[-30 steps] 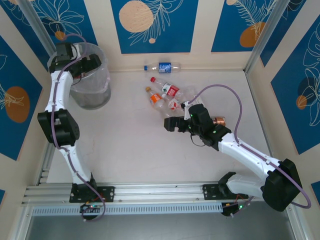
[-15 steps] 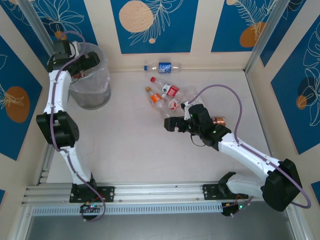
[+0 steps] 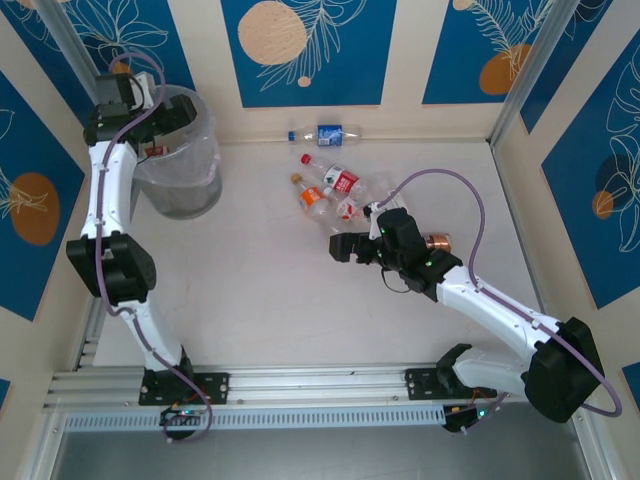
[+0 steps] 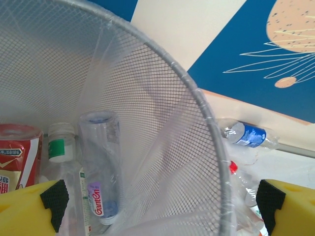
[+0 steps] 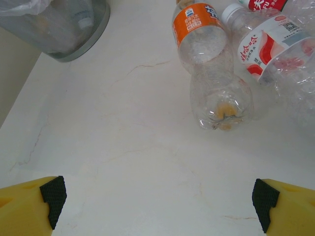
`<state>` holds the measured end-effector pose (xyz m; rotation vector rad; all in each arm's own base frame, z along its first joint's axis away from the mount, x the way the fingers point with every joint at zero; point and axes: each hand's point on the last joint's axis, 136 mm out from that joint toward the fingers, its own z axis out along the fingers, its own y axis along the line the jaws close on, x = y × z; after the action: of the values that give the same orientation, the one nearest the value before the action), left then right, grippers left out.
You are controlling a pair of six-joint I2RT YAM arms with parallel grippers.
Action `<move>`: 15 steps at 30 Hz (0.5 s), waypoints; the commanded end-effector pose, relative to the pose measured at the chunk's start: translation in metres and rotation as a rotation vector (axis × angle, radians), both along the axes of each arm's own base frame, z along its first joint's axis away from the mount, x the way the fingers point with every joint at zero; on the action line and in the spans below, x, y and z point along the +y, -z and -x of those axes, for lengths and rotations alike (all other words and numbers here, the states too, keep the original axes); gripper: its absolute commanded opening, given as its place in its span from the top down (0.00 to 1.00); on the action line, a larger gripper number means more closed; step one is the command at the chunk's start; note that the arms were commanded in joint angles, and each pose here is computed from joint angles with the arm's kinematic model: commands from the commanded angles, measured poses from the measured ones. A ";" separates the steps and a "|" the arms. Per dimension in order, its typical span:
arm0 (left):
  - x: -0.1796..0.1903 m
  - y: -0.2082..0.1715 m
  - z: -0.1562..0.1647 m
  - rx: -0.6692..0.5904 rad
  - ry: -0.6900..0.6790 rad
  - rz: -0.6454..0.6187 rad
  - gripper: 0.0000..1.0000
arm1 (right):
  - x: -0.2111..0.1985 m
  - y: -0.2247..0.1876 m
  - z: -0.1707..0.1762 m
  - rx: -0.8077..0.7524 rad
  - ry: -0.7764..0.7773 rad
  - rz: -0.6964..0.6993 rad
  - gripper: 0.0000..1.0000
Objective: Put the plastic bottles in the bin
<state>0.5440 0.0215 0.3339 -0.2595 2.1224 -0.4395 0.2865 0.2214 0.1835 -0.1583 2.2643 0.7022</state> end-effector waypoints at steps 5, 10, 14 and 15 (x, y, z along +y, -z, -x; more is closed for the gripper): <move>-0.034 -0.062 0.031 -0.139 0.078 -0.003 0.01 | -0.018 -0.002 -0.013 0.011 0.096 0.013 0.01; -0.067 -0.081 0.050 -0.203 0.126 -0.019 0.01 | -0.034 0.002 -0.019 0.031 0.142 0.049 0.01; -0.101 -0.088 0.067 -0.235 0.182 -0.019 0.01 | -0.052 0.005 -0.025 0.047 0.190 0.074 0.01; -0.113 -0.087 0.072 -0.241 0.203 -0.017 0.01 | -0.058 0.005 -0.027 0.051 0.204 0.077 0.01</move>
<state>0.4811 -0.0743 0.4095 -0.0196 1.9697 -0.5356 0.3059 0.1769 0.1706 0.0082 2.3222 0.5642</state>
